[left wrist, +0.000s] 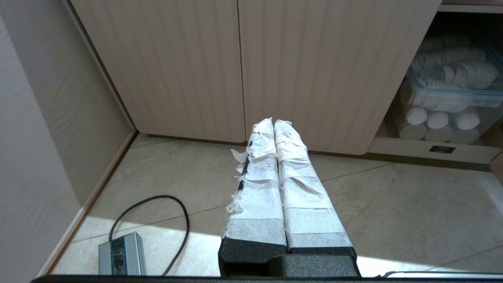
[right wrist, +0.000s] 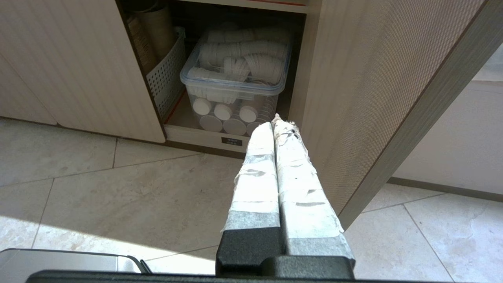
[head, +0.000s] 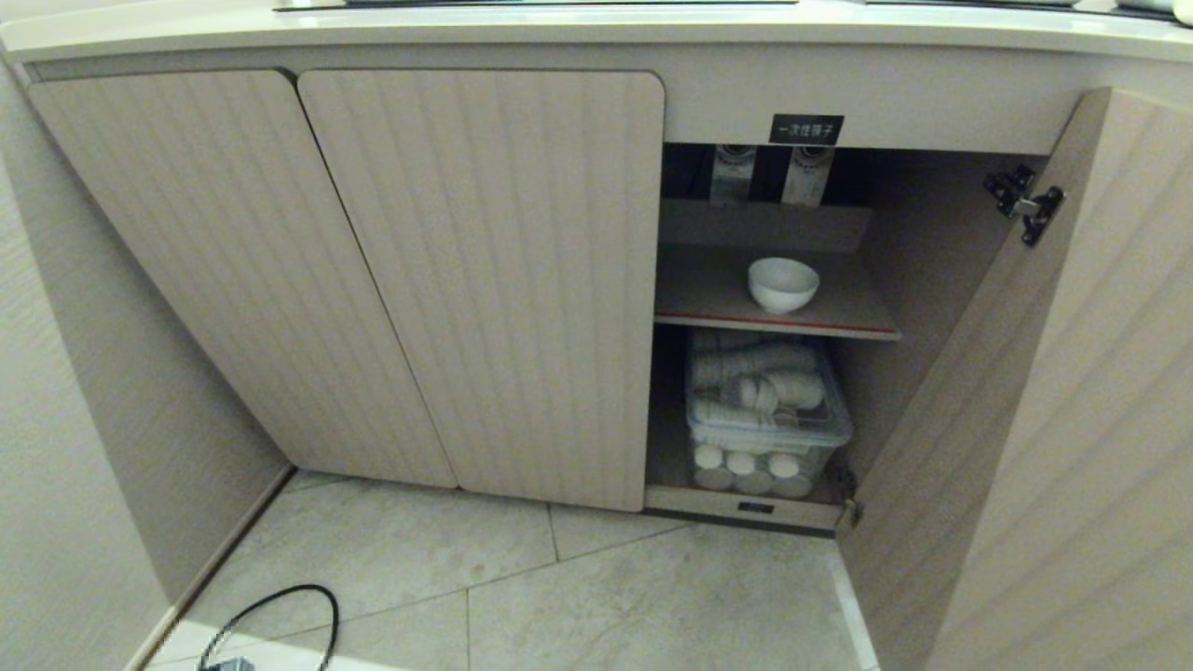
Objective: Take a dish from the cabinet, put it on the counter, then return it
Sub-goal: Take the bowl from the cabinet
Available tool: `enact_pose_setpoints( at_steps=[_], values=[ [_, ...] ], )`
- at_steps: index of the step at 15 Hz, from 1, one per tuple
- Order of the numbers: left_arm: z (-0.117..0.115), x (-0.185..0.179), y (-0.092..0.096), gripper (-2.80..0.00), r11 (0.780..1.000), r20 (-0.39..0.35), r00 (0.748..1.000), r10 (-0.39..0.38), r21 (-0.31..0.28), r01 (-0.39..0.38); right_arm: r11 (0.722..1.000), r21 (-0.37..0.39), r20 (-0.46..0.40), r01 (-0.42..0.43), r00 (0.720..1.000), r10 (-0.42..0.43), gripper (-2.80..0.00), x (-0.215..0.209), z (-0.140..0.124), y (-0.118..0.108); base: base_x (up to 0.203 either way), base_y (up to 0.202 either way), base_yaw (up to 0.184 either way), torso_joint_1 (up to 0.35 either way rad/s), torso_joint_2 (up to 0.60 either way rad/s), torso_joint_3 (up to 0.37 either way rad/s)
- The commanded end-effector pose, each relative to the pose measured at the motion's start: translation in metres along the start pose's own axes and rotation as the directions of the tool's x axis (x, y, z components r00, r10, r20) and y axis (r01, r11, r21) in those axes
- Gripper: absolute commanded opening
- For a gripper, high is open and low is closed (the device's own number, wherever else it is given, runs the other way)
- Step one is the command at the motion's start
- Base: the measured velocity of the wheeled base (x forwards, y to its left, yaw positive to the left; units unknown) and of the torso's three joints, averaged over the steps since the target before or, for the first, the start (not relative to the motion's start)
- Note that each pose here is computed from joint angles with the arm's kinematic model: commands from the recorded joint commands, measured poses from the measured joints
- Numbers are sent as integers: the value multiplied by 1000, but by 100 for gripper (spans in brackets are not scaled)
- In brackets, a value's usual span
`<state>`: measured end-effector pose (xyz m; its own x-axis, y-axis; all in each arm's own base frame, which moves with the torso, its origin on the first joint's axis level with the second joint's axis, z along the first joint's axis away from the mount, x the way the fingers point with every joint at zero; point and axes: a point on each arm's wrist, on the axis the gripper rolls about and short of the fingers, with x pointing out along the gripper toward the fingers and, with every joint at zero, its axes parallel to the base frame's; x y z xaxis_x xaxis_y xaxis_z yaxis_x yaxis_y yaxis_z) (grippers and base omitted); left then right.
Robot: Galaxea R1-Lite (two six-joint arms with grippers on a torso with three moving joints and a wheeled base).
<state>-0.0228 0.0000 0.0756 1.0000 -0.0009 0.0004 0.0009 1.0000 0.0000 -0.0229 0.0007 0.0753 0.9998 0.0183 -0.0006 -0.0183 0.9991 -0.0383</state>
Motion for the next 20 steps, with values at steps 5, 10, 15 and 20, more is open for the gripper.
enact_pose_setpoints(
  at_steps=[5, 10, 15, 20],
  values=[
    [0, 0, 0, -280, 1000, 0, 1000, 1, 0, -1, 1000, 0, -1, 0, 1000, 0, -280, 0, 0, 0, 0, 0, 0, 0, 0, 0],
    [0, 0, 0, -280, 1000, 0, 1000, -1, 0, 1, 1000, 0, -1, 0, 1000, 0, -280, 0, 0, 0, 0, 0, 0, 0, 0, 0],
    [0, 0, 0, -280, 1000, 0, 1000, 1, 2, -1, 1000, 0, -1, 0, 1000, 0, -280, 0, 0, 0, 0, 0, 0, 0, 0, 0],
    [0, 0, 0, -280, 1000, 0, 1000, -1, 2, 1, 1000, 0, -1, 0, 1000, 0, -280, 0, 0, 0, 1, 136, -6, 2, 3, 2]
  ],
)
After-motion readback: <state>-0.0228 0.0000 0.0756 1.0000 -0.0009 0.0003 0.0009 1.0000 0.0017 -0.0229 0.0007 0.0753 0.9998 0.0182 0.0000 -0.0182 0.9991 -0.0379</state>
